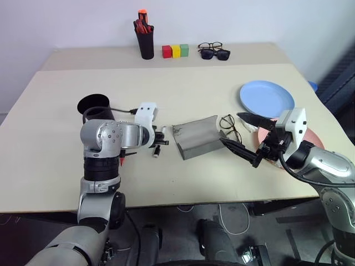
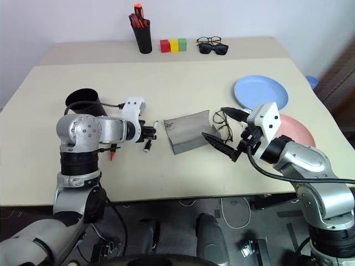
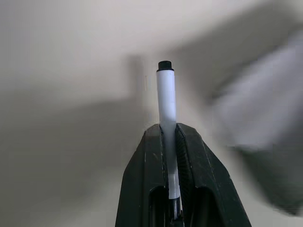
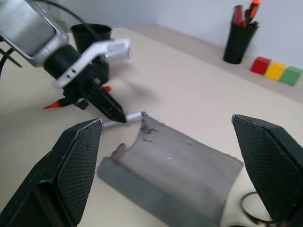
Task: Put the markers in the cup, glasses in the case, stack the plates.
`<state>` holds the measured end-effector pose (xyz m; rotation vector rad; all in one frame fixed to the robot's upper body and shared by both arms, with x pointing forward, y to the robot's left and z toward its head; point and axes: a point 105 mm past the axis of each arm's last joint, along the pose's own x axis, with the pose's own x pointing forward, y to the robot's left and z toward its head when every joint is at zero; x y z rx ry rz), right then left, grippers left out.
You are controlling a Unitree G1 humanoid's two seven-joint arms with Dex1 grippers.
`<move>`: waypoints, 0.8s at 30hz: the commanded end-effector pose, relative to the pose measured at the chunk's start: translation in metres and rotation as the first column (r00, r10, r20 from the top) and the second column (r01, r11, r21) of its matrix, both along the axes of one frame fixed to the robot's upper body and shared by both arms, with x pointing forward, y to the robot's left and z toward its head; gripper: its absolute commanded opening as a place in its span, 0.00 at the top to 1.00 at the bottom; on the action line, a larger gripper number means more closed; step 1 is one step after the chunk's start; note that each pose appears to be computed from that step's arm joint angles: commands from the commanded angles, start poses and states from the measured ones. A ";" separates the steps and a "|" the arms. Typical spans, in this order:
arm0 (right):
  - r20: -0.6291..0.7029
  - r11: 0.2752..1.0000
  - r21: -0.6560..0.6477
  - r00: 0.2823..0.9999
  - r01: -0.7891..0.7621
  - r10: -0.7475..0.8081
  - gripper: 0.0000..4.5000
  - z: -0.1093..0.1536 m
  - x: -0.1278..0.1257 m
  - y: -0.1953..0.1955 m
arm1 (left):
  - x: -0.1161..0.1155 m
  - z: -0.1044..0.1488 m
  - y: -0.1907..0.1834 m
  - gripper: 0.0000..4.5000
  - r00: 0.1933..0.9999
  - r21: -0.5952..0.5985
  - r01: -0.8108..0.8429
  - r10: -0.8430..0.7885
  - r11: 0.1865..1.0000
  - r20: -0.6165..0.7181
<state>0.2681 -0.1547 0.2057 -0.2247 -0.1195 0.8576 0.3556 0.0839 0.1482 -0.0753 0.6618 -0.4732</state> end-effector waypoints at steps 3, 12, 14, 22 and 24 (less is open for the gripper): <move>0.067 1.000 0.015 0.997 0.024 -0.025 0.00 0.015 0.004 -0.007 | 0.010 0.066 -0.003 0.99 0.932 -0.069 0.014 0.012 0.998 0.362; 0.102 0.997 0.078 0.995 -0.010 0.002 0.00 0.029 0.014 -0.002 | -0.006 0.175 0.037 0.99 0.202 -0.124 -0.195 0.164 0.973 0.966; 0.118 0.990 0.135 0.993 -0.037 0.021 0.00 0.037 0.015 0.001 | 0.002 0.171 0.056 0.99 0.182 -0.152 -0.290 0.210 0.945 0.961; 0.155 0.974 0.188 0.983 -0.126 0.097 0.00 0.043 0.013 0.011 | 0.008 0.158 0.098 0.99 0.021 -0.149 -0.518 0.187 0.842 0.982; 0.150 0.974 0.184 0.983 -0.136 0.109 0.00 0.040 0.013 0.013 | 0.007 0.152 0.102 0.99 0.013 -0.158 -0.545 0.197 0.823 0.980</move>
